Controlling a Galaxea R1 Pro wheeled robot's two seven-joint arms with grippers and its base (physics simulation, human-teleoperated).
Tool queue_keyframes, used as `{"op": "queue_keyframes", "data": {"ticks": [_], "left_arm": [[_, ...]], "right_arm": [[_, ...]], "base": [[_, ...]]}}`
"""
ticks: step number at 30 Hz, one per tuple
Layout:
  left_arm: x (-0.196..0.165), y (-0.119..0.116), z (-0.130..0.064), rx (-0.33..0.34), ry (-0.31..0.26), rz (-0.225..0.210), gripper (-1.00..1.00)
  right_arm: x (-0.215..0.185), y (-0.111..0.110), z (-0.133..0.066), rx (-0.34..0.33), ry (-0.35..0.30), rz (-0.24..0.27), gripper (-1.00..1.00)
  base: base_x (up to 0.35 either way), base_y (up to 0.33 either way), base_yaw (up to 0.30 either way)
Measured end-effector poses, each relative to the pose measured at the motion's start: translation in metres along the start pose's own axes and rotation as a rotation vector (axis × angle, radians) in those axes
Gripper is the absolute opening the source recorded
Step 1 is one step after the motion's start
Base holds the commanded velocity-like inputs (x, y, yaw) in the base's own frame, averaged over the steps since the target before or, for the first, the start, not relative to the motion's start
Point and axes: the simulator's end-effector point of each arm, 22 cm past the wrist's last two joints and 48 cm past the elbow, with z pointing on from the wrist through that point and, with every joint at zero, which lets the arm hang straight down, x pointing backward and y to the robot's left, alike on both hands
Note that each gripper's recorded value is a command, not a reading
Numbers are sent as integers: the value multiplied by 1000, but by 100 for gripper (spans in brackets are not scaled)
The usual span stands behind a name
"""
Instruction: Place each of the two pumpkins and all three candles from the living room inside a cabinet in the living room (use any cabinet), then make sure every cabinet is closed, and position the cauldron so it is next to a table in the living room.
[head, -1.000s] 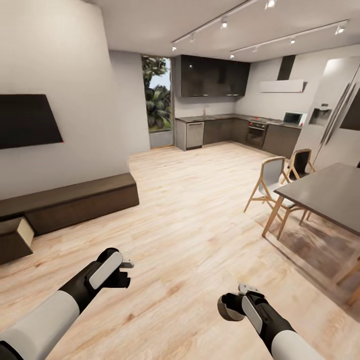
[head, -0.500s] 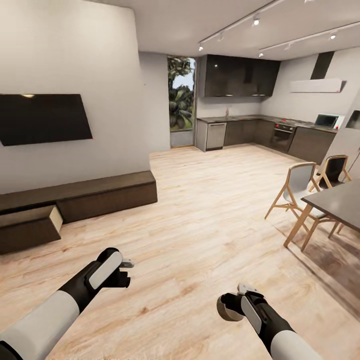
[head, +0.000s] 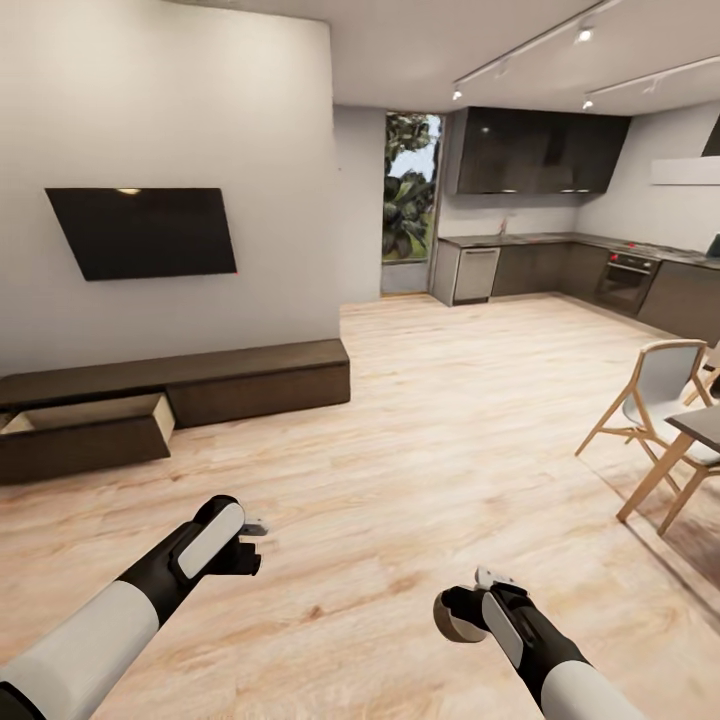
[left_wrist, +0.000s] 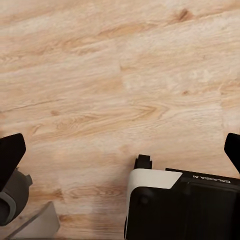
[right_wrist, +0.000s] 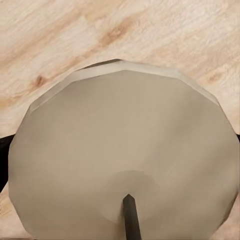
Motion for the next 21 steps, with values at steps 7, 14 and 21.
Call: {"op": "queue_keyframes", "data": {"ticks": [7,14,21], "left_arm": [[0,-1,0,1,0,1,100],[0,-1,-1,2,-1,0,100],[0,0,-1,0,-2,0,100]], "right_arm": [[0,0,0,0,0,0,-100],[0,1,0,-1,0,0,-100],[0,1,0,-2,-1,0,-100]], "base": [[0,0,279],[13,0,279],[178,0,279]]}}
